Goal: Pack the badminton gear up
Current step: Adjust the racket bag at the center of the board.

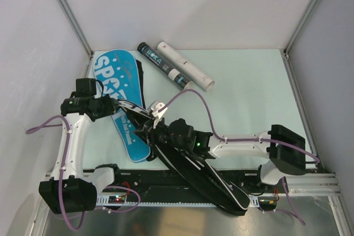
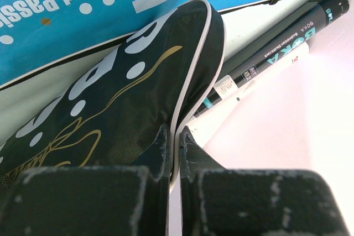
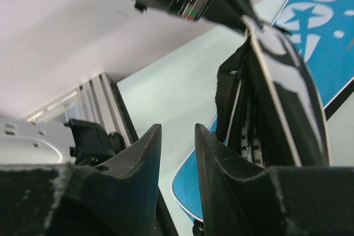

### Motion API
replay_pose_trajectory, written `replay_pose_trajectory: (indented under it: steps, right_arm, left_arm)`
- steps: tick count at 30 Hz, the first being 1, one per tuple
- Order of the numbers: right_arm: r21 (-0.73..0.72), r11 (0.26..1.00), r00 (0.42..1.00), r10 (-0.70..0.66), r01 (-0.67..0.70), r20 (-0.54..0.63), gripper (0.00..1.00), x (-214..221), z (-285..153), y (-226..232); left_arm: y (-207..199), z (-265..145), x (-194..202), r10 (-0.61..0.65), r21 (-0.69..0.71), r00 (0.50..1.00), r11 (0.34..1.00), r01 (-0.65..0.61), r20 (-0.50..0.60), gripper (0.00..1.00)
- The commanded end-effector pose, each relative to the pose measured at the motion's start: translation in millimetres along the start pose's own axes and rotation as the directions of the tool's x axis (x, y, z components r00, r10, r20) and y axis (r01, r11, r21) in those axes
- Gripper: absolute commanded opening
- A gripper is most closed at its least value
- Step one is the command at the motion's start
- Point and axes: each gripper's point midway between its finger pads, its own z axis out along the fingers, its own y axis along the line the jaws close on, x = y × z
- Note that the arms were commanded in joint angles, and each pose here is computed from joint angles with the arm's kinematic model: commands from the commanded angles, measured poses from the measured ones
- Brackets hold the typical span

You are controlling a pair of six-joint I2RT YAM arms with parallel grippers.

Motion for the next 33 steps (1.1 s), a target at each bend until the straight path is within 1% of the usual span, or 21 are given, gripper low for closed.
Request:
replay_pose_trajectory:
  steps: [1, 9, 12, 15, 23, 27, 33]
  right_arm:
    - [0.082, 0.996, 0.995, 0.029, -0.036, 0.091, 0.35, -35.8, -12.1, -12.7]
    - [0.173, 0.98, 0.988, 0.073, -0.096, 0.134, 0.26, -40.6, -2.6, -54.5]
    - [0.185, 0.975, 0.985, 0.094, -0.12, 0.141, 0.24, -37.4, 2.9, -64.1]
    - [0.165, 0.977, 0.984, 0.116, -0.138, 0.136, 0.23, -32.9, 9.8, -64.6]
    - [0.12, 0.984, 0.984, 0.117, -0.133, 0.134, 0.24, -23.5, 22.7, -47.7]
    - [0.145, 0.983, 0.987, 0.098, -0.116, 0.126, 0.28, -16.9, 32.4, -46.1]
    - [0.158, 0.981, 0.987, 0.093, -0.114, 0.13, 0.3, -18.3, 44.8, -44.6]
  left_arm:
    - [-14.9, -17.2, 4.2, -0.047, 0.073, 0.998, 0.996, 0.049, -0.028, 0.0]
    - [-13.9, -21.0, 5.8, -0.046, 0.083, 0.998, 0.995, 0.049, -0.04, 0.0]
    - [-14.6, -22.8, 6.2, -0.045, 0.089, 0.998, 0.995, 0.049, -0.04, 0.0]
    - [-15.2, -23.4, 6.9, -0.044, 0.092, 0.998, 0.995, 0.047, -0.04, 0.0]
    - [-13.0, -20.9, 8.9, -0.039, 0.081, 0.998, 0.996, 0.043, -0.042, 0.0]
    - [-12.9, -20.4, 10.2, -0.039, 0.078, 0.998, 0.996, 0.042, -0.044, 0.0]
    - [-11.8, -18.9, 10.5, -0.037, 0.074, 0.998, 0.996, 0.04, -0.043, 0.0]
